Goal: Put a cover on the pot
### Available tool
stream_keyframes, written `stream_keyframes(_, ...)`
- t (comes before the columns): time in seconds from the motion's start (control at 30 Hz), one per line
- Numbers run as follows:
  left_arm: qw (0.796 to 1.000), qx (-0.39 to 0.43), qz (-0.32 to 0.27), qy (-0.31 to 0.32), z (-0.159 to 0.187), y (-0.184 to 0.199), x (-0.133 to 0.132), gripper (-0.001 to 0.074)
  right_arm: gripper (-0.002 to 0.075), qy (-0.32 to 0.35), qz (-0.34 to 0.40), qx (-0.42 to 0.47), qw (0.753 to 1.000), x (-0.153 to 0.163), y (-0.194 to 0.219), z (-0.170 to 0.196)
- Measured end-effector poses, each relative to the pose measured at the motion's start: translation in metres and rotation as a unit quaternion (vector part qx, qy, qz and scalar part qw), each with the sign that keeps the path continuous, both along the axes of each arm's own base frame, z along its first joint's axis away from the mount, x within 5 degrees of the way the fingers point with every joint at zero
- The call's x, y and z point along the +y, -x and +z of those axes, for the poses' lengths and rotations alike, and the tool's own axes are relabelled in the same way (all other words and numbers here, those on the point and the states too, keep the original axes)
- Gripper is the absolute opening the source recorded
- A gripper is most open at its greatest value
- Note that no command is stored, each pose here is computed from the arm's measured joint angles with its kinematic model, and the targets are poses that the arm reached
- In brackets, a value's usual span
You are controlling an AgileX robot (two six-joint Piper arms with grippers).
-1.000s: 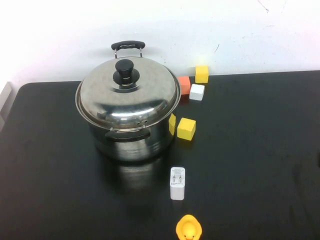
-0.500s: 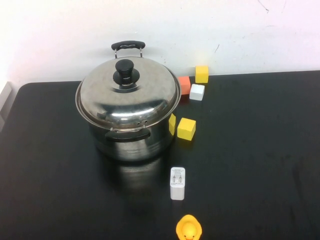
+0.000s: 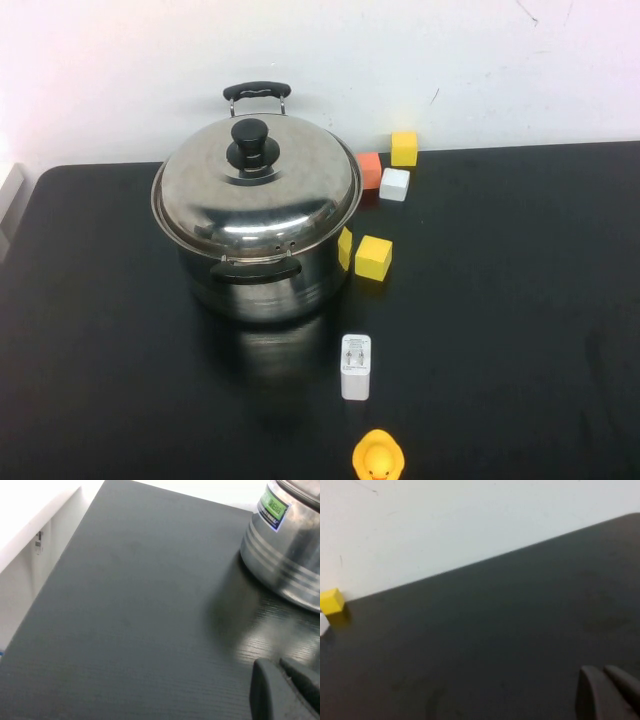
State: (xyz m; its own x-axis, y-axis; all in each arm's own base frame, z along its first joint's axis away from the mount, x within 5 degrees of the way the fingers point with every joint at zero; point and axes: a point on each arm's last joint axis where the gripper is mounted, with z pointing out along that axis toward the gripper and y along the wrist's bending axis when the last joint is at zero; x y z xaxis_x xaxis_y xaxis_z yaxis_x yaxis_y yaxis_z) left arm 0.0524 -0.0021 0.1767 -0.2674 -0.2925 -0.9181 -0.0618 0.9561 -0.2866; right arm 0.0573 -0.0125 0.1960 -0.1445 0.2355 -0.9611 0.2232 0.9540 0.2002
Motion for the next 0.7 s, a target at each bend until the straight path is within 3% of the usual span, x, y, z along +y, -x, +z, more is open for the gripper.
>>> stream_keyframes(0.2,1.000,0.000,0.000,0.000,0.000,0.000,0.000,-0.0001,0.0000,-0.007,0.026,-0.025,0.999,0.004,0.001,-0.010)
stream_keyframes(0.43,1.000,0.000,-0.001,0.000,0.000,0.000,0.000,-0.0001,0.0000,-0.017,0.036,0.050,0.998,0.006,0.005,-0.024)
stream_keyframes(0.7,1.000,0.000,-0.001,0.000,0.000,0.000,0.000,-0.0001,0.0000,-0.026,0.044,0.059,0.997,0.007,0.006,-0.025)
